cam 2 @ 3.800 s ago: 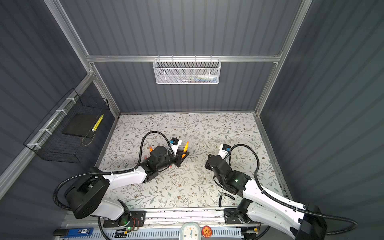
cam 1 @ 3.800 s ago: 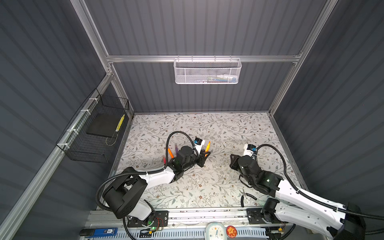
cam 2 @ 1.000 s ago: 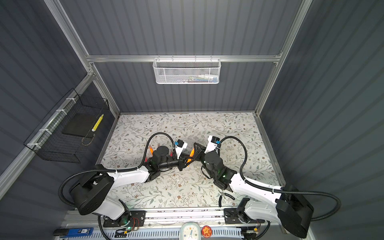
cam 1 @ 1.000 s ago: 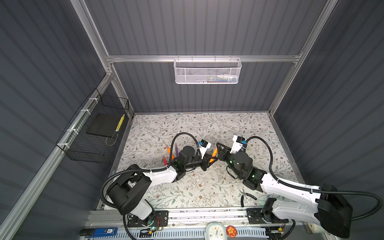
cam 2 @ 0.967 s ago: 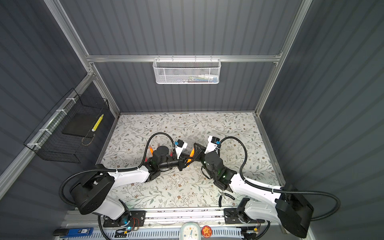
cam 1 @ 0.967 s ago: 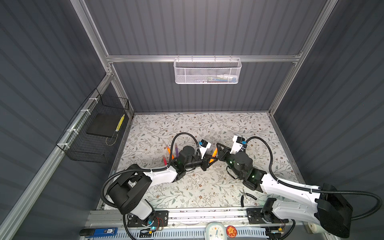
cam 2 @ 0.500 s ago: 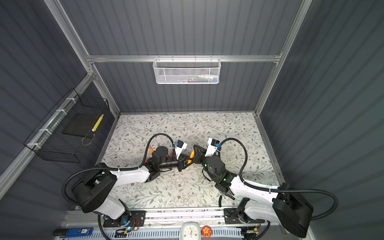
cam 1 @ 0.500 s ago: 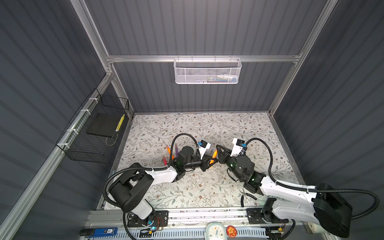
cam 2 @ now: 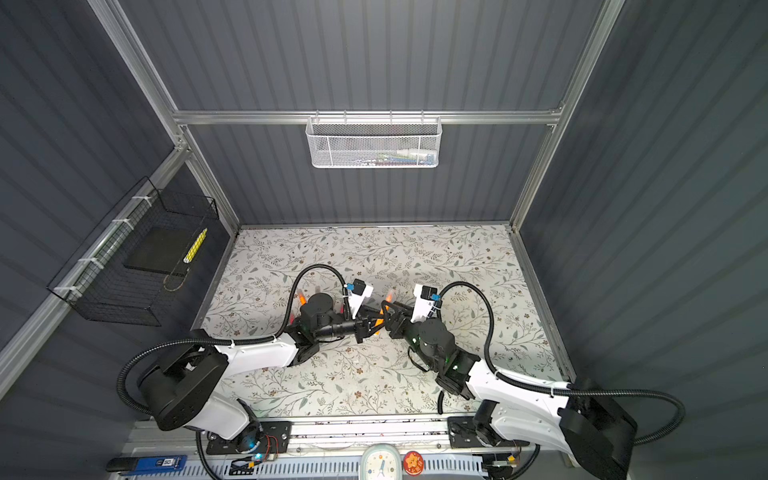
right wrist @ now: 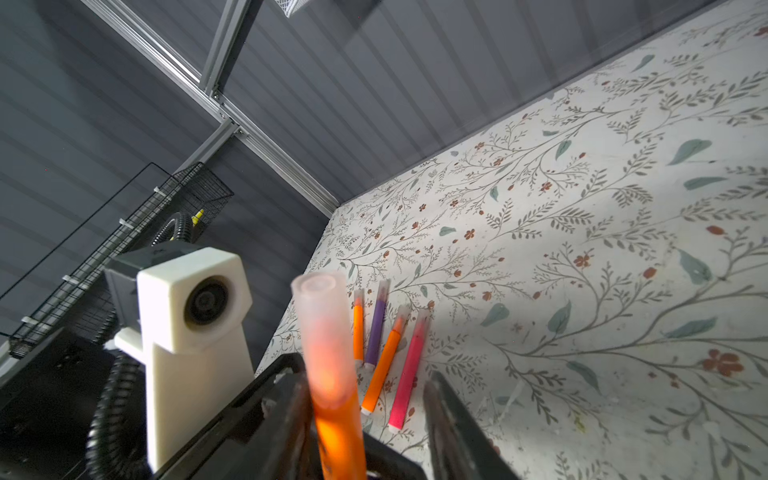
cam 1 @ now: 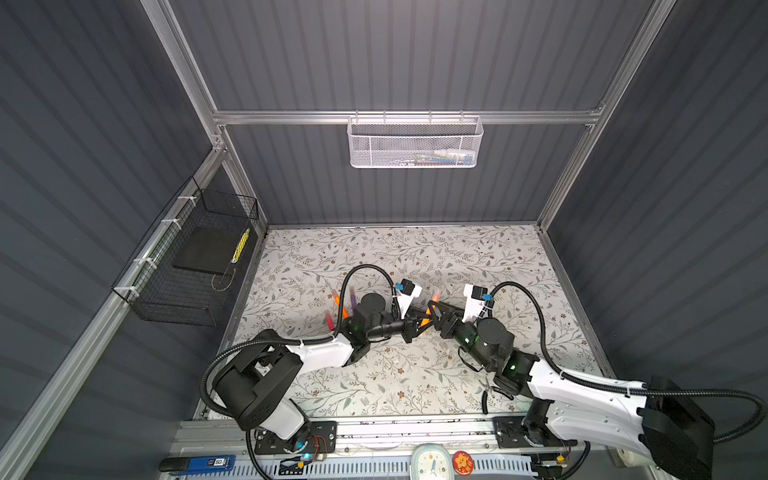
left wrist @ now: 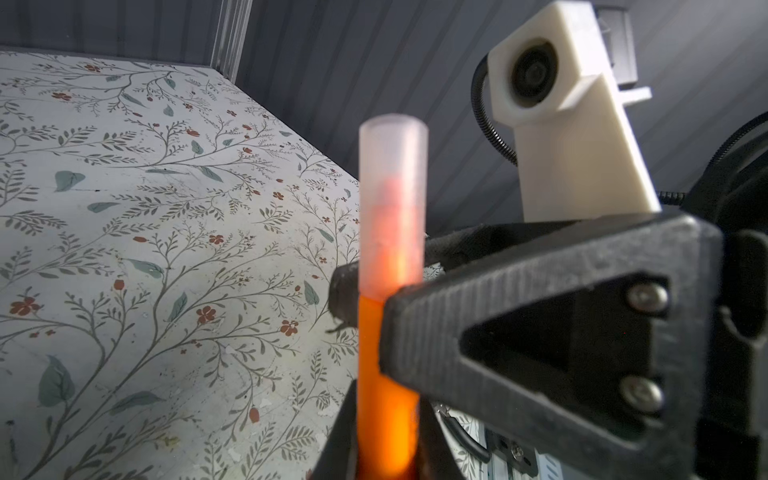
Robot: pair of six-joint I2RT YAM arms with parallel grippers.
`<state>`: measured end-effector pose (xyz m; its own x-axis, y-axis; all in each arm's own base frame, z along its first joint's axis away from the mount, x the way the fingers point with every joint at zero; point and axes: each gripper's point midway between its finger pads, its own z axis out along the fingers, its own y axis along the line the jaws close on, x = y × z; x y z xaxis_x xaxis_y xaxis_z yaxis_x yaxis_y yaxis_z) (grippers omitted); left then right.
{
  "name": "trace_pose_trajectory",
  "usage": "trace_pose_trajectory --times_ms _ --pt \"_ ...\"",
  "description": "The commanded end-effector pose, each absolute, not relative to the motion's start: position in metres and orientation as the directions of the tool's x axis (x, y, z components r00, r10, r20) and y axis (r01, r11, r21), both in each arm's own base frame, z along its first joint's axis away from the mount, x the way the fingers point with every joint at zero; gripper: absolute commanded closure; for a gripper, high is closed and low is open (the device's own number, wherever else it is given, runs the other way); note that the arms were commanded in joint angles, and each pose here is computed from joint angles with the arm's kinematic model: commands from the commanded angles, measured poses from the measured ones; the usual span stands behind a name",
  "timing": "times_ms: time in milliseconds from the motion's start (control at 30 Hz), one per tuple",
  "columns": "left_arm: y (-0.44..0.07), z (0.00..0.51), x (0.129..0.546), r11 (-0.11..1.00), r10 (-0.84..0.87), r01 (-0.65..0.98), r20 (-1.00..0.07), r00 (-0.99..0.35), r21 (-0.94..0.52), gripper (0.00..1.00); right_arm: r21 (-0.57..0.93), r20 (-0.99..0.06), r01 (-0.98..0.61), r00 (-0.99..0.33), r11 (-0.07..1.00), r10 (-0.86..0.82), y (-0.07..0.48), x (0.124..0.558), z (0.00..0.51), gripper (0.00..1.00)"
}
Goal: Insert the pens into the pen caps
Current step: 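Lower the pink cap onto the orange marker tip with the right gripper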
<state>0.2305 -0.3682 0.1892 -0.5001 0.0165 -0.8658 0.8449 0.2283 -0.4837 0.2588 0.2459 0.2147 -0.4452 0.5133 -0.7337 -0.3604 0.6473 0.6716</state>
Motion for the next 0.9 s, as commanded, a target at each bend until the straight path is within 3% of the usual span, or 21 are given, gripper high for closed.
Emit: trace_pose_trajectory --times_ms 0,333,633,867 --pt "-0.367 0.210 0.232 0.232 -0.017 0.886 -0.913 -0.408 -0.401 1.00 0.653 -0.749 -0.361 -0.440 0.666 0.496 0.238 0.254 0.214 0.47" --pt "-0.380 0.200 0.221 0.302 0.101 0.916 -0.947 -0.306 -0.264 1.00 0.682 -0.724 -0.303 -0.402 0.665 0.560 0.213 0.256 0.253 0.46" --pt "-0.391 0.194 0.208 0.283 0.158 0.933 -0.949 -0.273 -0.222 1.00 0.693 -0.708 -0.292 -0.448 0.659 0.546 0.226 0.270 0.267 0.49" --pt "-0.389 0.194 0.214 0.318 0.156 0.925 -0.950 -0.269 -0.210 1.00 0.703 -0.693 -0.286 -0.479 0.651 0.538 0.235 0.274 0.260 0.61"
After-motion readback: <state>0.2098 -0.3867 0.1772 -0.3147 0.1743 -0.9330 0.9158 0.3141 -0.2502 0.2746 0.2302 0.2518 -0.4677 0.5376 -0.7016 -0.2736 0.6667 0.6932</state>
